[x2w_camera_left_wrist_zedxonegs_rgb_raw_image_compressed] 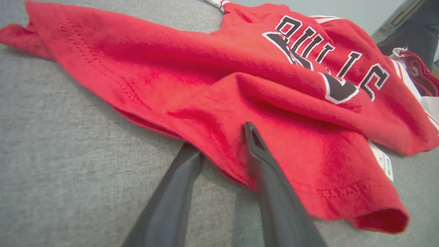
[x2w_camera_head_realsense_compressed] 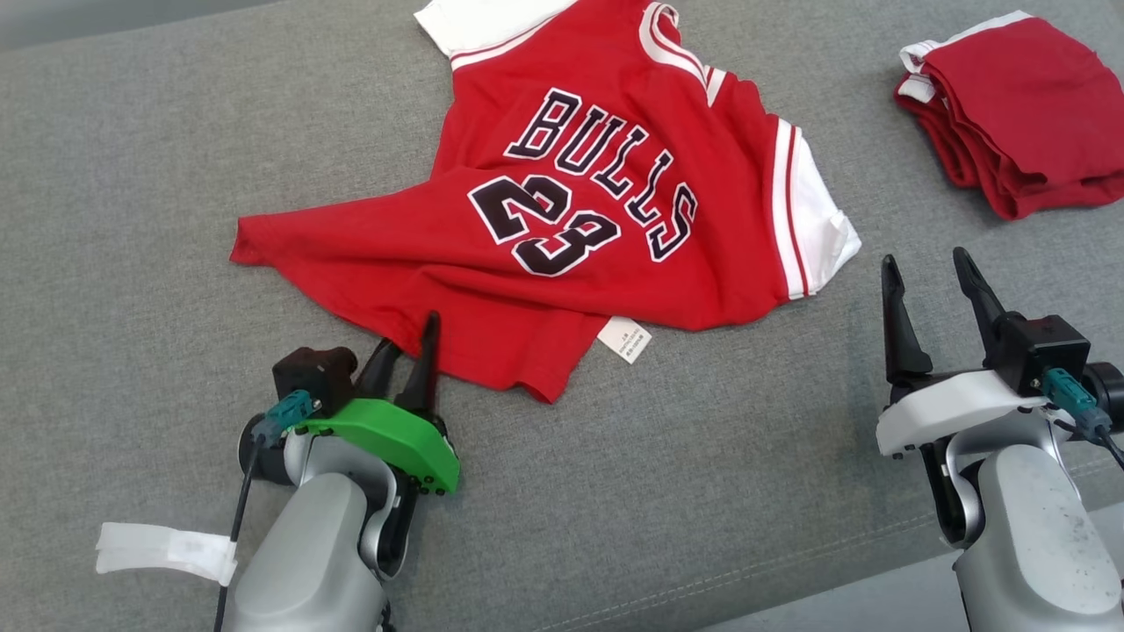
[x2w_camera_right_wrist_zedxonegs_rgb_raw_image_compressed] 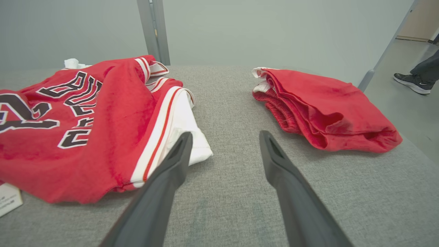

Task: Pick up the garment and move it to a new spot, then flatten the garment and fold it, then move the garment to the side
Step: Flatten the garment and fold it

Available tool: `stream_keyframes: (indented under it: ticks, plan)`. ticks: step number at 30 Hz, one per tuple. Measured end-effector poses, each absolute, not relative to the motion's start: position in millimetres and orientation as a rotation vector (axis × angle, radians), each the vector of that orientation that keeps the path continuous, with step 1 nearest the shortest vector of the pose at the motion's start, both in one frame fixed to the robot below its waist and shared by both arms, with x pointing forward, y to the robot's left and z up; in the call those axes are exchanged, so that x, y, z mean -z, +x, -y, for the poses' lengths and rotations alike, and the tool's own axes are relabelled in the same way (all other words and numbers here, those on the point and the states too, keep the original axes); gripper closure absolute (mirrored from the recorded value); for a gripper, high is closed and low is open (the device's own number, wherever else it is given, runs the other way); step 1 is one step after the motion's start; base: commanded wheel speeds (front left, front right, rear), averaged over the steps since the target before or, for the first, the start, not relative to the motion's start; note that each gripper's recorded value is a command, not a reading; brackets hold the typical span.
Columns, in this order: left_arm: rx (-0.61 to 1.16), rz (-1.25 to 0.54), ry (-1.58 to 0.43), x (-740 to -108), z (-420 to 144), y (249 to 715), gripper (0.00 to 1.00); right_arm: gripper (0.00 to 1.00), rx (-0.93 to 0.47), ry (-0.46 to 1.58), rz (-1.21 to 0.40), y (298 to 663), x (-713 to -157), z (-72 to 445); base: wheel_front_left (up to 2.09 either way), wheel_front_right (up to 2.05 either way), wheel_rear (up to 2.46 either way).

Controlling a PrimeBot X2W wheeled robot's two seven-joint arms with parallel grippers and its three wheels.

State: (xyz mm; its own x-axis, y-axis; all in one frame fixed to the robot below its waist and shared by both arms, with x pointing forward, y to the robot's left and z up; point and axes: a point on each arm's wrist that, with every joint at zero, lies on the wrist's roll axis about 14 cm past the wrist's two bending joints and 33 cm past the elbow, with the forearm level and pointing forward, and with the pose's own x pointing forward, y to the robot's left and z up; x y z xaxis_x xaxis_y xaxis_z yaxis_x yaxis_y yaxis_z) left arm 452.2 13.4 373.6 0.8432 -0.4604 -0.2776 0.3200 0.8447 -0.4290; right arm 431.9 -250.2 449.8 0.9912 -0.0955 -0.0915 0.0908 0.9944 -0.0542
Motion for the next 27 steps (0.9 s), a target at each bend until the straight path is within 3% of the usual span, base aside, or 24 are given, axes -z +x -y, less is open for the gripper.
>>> stream_keyframes:
  ticks: [11,19,20,21,27]
  plan:
    - [0.201,-0.198,-0.209,-407.1,-115.3,500.2,1.0,0.0,0.05,-0.019,-0.098,448.6,-440.9,232.8,0.0,0.0,0.0]
    - [0.152,-0.186,-0.024,-409.7,-166.9,526.8,0.97,0.0,-0.004,-0.007,-0.124,458.4,-428.8,213.5,0.0,0.0,0.0]
    - [0.149,-0.194,-0.015,-407.3,-168.6,526.9,0.4,0.0,-0.007,-0.005,-0.125,458.3,-428.4,212.2,0.0,0.0,0.0]
    - [0.148,-0.2,-0.013,-405.7,-168.7,526.4,0.0,0.0,-0.012,-0.004,-0.126,458.0,-428.2,210.6,0.0,0.0,0.0]
    - [0.113,-0.226,-0.086,-399.5,-161.8,507.9,0.0,0.0,-0.023,0.014,-0.122,454.3,-431.8,204.8,0.0,0.0,0.0]
